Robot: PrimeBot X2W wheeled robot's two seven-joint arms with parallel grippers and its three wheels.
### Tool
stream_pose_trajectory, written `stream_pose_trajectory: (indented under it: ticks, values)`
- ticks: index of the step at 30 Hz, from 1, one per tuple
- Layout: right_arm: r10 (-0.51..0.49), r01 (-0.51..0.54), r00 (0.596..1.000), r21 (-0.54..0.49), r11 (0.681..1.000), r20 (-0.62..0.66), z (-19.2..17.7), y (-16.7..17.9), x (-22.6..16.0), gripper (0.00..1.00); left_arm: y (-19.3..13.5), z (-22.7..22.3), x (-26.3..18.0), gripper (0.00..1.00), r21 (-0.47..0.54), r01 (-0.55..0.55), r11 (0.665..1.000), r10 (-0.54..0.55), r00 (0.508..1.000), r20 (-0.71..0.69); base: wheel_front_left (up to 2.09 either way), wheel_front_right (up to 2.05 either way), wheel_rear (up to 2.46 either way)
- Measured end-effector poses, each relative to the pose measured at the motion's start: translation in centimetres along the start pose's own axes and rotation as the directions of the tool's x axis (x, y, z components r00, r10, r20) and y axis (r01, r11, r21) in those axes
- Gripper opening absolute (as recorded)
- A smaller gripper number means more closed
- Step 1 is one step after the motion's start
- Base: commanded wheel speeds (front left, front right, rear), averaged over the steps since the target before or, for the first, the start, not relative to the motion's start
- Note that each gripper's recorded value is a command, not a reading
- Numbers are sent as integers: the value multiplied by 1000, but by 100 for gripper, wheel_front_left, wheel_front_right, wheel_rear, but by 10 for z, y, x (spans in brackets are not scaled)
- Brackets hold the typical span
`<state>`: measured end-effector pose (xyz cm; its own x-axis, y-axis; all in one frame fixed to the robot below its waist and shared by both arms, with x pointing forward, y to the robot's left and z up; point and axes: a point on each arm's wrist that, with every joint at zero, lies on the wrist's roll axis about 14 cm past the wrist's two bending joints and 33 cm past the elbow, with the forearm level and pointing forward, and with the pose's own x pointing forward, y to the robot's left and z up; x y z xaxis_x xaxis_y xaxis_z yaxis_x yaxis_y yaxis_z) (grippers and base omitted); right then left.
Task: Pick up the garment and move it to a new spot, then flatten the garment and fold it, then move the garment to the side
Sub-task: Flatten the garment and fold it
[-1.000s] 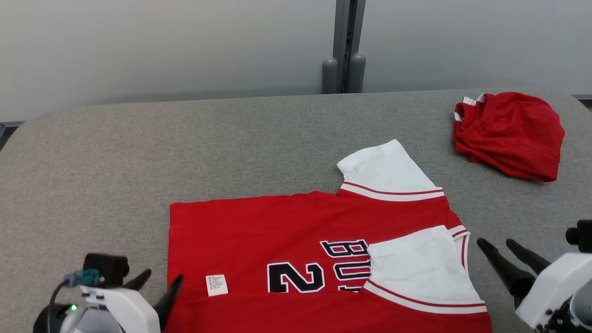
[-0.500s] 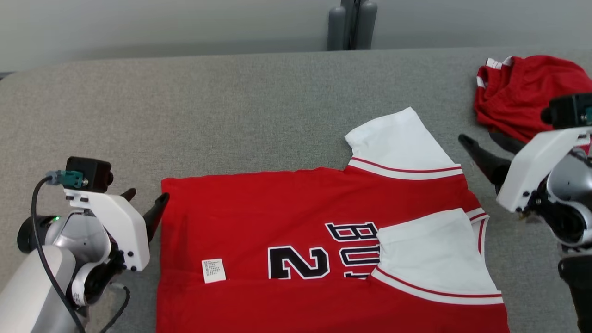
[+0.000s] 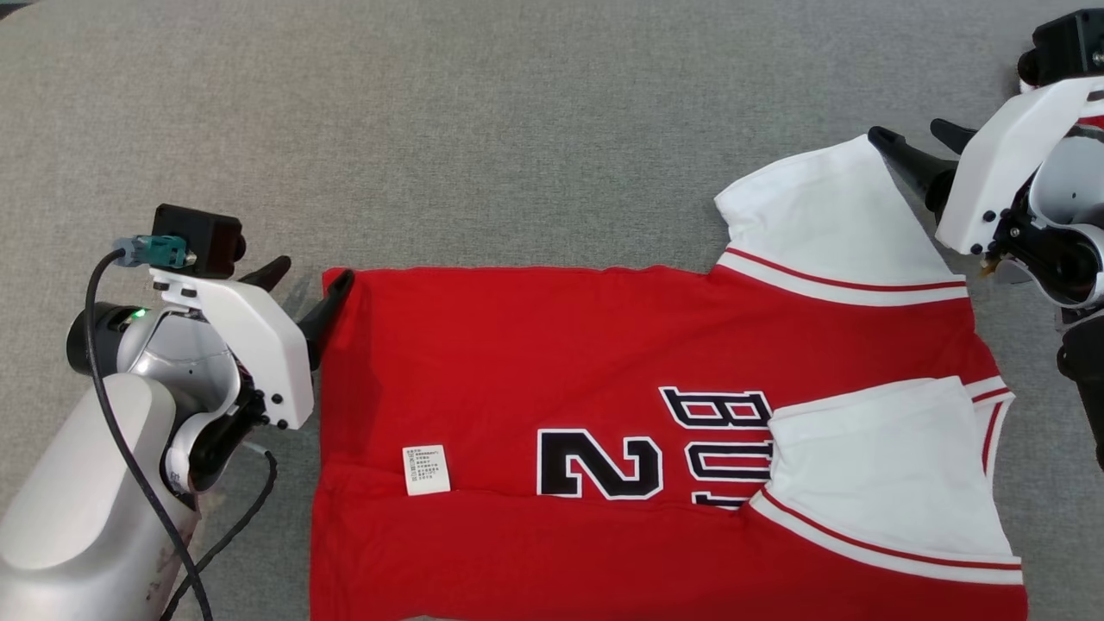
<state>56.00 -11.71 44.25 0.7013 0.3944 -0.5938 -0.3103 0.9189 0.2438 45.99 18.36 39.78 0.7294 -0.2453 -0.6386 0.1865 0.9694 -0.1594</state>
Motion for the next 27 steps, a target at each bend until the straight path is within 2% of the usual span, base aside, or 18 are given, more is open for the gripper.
stream_pose_trajectory:
  ticks: [10,17,27]
  values:
    - [2,1,994,31,1000,-105,-25,-6,40,100,0,-7,11,100,6,16,1000,-16,1000,-8,0,0,0]
    - [-5,12,984,43,999,-177,-43,-12,47,100,-5,-15,17,100,15,42,999,-41,998,-37,0,0,0]
    - [26,-16,979,48,999,-200,-47,-3,54,100,-2,-24,25,100,7,45,999,-45,996,-78,0,0,0]
